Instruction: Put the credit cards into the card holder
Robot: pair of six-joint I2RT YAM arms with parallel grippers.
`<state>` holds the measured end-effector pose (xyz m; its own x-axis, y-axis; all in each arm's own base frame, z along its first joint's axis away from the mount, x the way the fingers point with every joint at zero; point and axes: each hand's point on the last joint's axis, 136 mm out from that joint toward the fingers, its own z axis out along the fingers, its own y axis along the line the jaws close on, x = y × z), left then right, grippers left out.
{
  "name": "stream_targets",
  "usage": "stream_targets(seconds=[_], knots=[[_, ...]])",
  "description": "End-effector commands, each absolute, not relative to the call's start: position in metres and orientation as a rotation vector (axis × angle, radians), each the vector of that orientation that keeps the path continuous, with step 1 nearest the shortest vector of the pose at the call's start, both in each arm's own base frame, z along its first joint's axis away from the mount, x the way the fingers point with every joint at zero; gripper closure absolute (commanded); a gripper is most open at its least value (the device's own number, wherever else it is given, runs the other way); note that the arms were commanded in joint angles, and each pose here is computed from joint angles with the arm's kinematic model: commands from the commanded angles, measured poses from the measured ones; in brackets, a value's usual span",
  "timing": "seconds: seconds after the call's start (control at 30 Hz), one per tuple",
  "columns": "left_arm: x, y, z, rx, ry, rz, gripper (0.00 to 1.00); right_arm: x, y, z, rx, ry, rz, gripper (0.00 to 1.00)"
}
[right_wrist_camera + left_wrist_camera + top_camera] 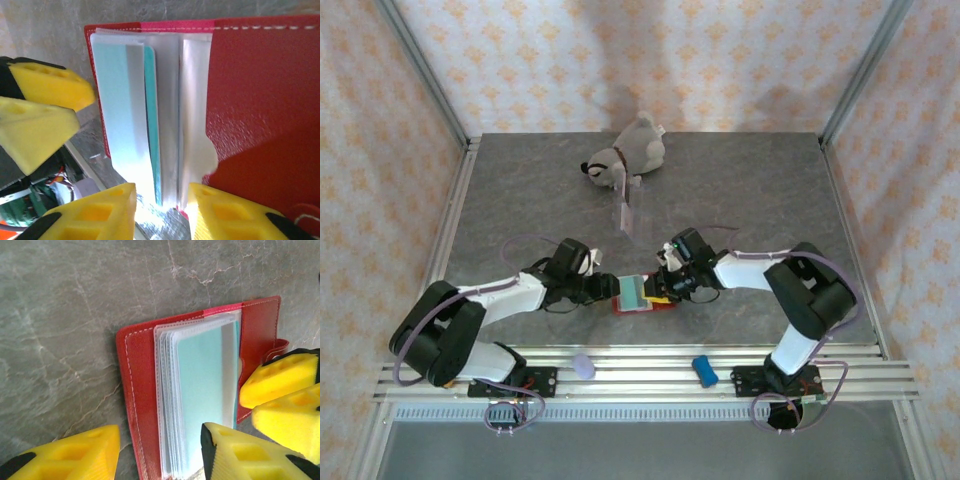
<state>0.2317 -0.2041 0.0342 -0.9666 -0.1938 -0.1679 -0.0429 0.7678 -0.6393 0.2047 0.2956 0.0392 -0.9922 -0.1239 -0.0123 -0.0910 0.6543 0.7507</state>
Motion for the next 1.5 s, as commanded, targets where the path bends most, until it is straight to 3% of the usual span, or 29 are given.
stream_targets(seconds=[0.0,0.47,0.53,0.57,0.6,0.83,1.07,1.47], knots=[[0.234,-0.195,0.044,-0.164,2.728,-0.913,0.52,0.204,0.281,0.043,0.240,-2.916,-1.161,0.65],[0.246,-0.154,0.099,-0.229,2.562,-0.837,0.45,0.243,0.259,0.098,0.318,-3.252,-0.967,0.53],[0.246,-0.152,0.100,-0.240,2.549,-0.835,0.45,0.238,0.263,0.093,0.387,-3.317,-0.844,0.46],[0.246,-0.152,0.098,-0.251,2.547,-0.837,0.45,0.235,0.265,0.088,0.419,-3.363,-0.743,0.21],[0.246,-0.151,0.096,-0.267,2.546,-0.839,0.45,0.234,0.268,0.086,0.425,-3.402,-0.672,0.17],[0.246,-0.144,0.080,-0.329,2.567,-0.809,0.45,0.215,0.307,0.085,0.524,-3.509,-0.559,0.21],[0.248,-0.146,0.072,-0.303,2.613,-0.802,0.45,0.194,0.336,0.062,0.598,-3.418,-0.564,0.35],[0.245,-0.148,0.069,-0.308,2.587,-0.847,0.45,0.194,0.340,0.043,0.591,-3.352,-0.596,0.38]])
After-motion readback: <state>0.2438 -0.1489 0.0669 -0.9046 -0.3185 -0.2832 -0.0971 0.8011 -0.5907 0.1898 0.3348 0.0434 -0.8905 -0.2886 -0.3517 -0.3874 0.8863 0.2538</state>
